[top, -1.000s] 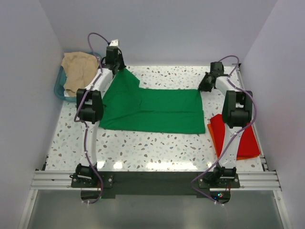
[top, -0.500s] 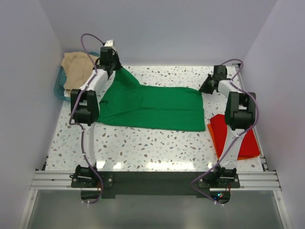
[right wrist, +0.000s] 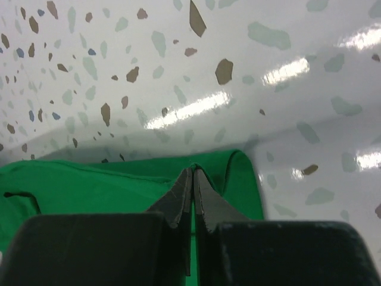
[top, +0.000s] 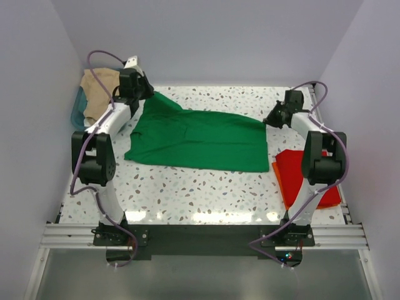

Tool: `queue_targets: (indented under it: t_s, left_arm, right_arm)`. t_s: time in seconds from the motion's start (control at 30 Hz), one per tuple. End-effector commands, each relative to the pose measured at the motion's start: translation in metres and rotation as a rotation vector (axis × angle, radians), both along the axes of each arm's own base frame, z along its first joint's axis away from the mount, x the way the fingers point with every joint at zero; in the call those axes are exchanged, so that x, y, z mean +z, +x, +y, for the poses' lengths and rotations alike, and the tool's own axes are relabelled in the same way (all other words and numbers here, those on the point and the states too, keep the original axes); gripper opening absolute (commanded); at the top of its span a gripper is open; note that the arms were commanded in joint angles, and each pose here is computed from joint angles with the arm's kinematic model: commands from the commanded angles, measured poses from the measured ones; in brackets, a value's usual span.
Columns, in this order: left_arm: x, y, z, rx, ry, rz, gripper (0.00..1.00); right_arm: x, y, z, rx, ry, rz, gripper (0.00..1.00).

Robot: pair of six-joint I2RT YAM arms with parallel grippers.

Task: Fold and stack the t-shirts
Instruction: Fold the tshirt

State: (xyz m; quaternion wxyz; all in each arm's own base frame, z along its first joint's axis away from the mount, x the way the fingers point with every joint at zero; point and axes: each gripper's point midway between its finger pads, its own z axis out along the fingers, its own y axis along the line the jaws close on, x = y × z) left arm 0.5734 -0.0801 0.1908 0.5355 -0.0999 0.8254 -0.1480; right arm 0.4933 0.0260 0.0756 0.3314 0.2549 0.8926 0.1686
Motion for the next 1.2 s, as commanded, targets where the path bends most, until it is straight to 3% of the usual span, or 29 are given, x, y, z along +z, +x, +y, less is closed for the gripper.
queue_targets:
  t_s: [0.0, 0.43, 0.8, 1.17]
  left_arm:
    - [0.029, -0.014, 0.008, 0.039, -0.036, -0.077, 0.0]
    - [0.013, -0.088, 0.027, 0.111, -0.026, -0.018, 0.0]
    - [-0.017, -0.109, 0.033, 0.147, -0.049, 0.045, 0.0]
    - [-0.066, -0.155, 0.046, 0.282, -0.122, 0.146, 0.0]
  right_arm:
    - [0.026, -0.008, -0.004, -0.029, -0.007, -0.065, 0.0]
    - [0.011, -0.066, -0.009, -0.074, -0.032, 0.007, 0.0]
    - [-0.005, -0.076, -0.007, -0.076, -0.023, 0.045, 0.0]
    - [-0.025, -0.093, -0.005, -0.085, -0.007, 0.072, 0.0]
